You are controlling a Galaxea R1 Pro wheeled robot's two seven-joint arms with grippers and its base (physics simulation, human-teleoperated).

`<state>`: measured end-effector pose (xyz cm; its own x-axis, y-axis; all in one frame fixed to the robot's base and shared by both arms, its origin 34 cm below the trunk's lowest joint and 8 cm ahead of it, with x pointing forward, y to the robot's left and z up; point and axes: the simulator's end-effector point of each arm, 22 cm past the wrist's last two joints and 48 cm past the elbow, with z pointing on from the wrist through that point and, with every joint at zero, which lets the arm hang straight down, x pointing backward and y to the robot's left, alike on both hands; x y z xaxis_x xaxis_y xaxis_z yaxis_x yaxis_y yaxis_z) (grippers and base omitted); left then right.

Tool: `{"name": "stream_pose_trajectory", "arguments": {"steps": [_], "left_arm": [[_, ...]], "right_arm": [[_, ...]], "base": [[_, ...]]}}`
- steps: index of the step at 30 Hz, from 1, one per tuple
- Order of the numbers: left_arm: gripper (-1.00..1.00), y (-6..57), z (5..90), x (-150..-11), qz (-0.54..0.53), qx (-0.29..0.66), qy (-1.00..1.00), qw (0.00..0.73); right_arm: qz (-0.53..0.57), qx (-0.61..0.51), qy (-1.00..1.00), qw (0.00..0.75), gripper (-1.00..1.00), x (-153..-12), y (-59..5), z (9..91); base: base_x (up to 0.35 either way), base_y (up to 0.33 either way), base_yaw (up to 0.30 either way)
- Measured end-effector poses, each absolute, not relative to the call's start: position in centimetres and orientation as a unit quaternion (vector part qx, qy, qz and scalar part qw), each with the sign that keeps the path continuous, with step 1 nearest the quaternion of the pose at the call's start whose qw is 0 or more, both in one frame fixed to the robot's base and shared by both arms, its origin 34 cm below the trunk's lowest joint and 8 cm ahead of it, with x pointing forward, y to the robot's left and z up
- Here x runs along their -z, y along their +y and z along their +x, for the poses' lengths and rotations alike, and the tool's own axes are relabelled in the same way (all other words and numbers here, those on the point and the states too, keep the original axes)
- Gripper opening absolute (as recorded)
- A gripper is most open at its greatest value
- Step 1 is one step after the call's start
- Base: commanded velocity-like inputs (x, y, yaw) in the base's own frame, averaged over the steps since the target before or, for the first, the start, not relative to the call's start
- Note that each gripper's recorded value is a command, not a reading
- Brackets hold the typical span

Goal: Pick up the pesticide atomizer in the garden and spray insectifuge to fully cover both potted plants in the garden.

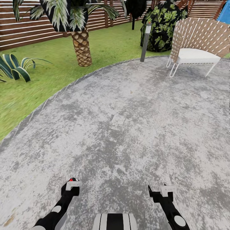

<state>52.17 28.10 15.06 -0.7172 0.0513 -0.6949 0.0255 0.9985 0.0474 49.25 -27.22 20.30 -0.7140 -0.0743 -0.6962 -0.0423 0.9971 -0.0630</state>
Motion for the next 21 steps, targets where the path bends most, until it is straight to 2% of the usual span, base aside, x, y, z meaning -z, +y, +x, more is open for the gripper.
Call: {"name": "stream_pose_trajectory", "arguments": {"steps": [21], "left_arm": [[-1.00,28.3,54.3,-18.6,0.020,-0.020,0.915,0.402]], "right_arm": [[-0.032,0.021,0.909,0.416,1.00,-24.1,-27.0,51.6]], "base": [[0.000,0.000,0.000]]}}
